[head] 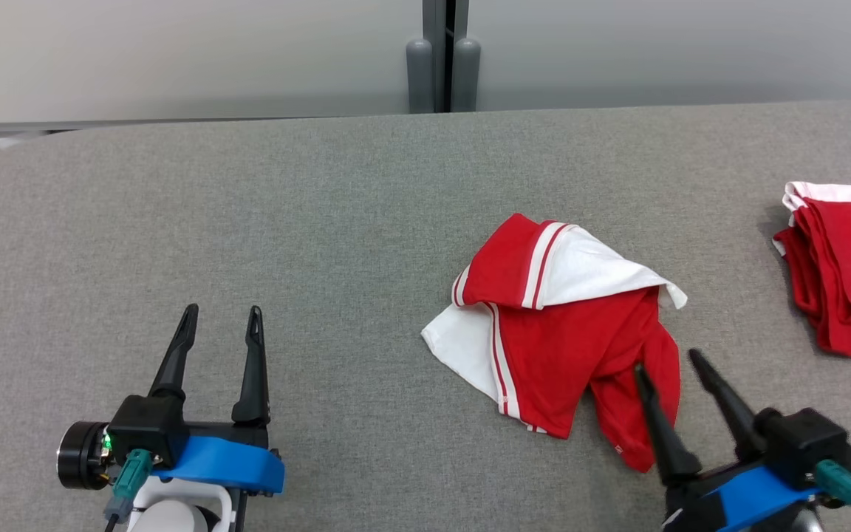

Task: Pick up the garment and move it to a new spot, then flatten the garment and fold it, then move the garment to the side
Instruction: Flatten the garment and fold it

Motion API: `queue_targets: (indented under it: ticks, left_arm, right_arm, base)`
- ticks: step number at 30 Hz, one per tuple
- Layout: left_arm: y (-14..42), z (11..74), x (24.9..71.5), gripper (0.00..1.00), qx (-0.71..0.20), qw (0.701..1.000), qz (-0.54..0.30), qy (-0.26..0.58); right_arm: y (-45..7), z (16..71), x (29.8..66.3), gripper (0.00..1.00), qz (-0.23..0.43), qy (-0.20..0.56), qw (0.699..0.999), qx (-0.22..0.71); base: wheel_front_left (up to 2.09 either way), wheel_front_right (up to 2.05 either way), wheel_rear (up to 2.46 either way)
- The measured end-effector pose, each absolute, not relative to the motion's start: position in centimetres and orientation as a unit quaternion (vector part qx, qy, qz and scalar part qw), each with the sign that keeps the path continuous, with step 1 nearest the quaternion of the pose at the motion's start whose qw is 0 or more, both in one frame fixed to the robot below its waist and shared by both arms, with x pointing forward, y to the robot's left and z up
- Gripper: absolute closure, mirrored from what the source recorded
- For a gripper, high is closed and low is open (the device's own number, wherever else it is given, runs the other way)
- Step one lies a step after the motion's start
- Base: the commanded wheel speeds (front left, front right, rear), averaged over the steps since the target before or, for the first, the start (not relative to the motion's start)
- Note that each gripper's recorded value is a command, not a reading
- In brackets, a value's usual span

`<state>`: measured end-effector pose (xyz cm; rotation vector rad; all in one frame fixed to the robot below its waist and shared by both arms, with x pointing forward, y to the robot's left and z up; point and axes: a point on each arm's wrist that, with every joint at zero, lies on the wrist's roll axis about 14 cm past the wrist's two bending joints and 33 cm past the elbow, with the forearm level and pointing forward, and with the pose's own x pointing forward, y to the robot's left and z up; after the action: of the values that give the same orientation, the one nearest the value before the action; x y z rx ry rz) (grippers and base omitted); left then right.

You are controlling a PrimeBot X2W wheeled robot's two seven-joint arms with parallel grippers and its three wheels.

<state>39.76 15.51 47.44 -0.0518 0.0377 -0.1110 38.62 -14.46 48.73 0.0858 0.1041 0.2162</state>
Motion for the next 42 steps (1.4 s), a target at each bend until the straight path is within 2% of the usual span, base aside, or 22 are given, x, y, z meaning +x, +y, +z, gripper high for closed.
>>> queue_targets:
  ticks: [6, 10, 17, 20, 25, 29, 37, 42]
  left_arm:
    - [15.5, 46.7, 40.7, 0.0, -0.029, 0.998, -0.054, 0.026]
    - [15.5, 46.2, 41.2, 0.0, -0.031, 0.998, -0.051, 0.032]
    - [15.7, 45.8, 41.6, 0.0, -0.032, 0.998, -0.047, 0.036]
    - [15.9, 45.7, 41.5, 0.0, -0.033, 0.998, -0.044, 0.036]
    - [16.0, 45.7, 41.4, 0.0, -0.035, 0.998, -0.04, 0.036]
    - [16.1, 45.8, 41.4, 0.0, -0.035, 0.998, -0.038, 0.035]
    - [15.3, 46.4, 41.5, 0.0, -0.039, 0.998, -0.047, 0.027]
    - [15.0, 46.8, 41.3, 0.0, -0.043, 0.998, -0.049, 0.023]
  right_arm:
    - [-8.6, 42.9, 36.9, 0.0, 0.195, 0.15, 0.967, 0.061]
    - [-6.1, 40.8, 36.8, 0.0, 0.243, 0.177, 0.953, 0.043]
    - [-4.6, 37.8, 37.8, 0.02, 0.277, 0.215, 0.936, 0.006]
    - [-4.3, 36.9, 38.1, 1.0, 0.282, 0.234, 0.93, -0.008]
    - [-3.2, 37.2, 38.8, 1.0, 0.293, 0.229, 0.928, -0.001]
    - [0.2, 39.7, 38.5, 1.0, 0.337, 0.189, 0.922, 0.02]
    - [8.2, 52.1, 39.0, 1.0, 0.46, 0.01, 0.887, 0.046]
    - [10.5, 61.2, 39.3, 1.0, 0.498, -0.122, 0.857, 0.06]
  base:
    - [0.0, 0.0, 0.0]
    - [0.0, 0.0, 0.0]
    - [0.0, 0.0, 0.0]
    - [0.0, 0.0, 0.0]
    - [0.0, 0.0, 0.0]
    - [0.0, 0.0, 0.0]
    - [0.0, 0.0, 0.0]
    - [0.0, 0.0, 0.0]
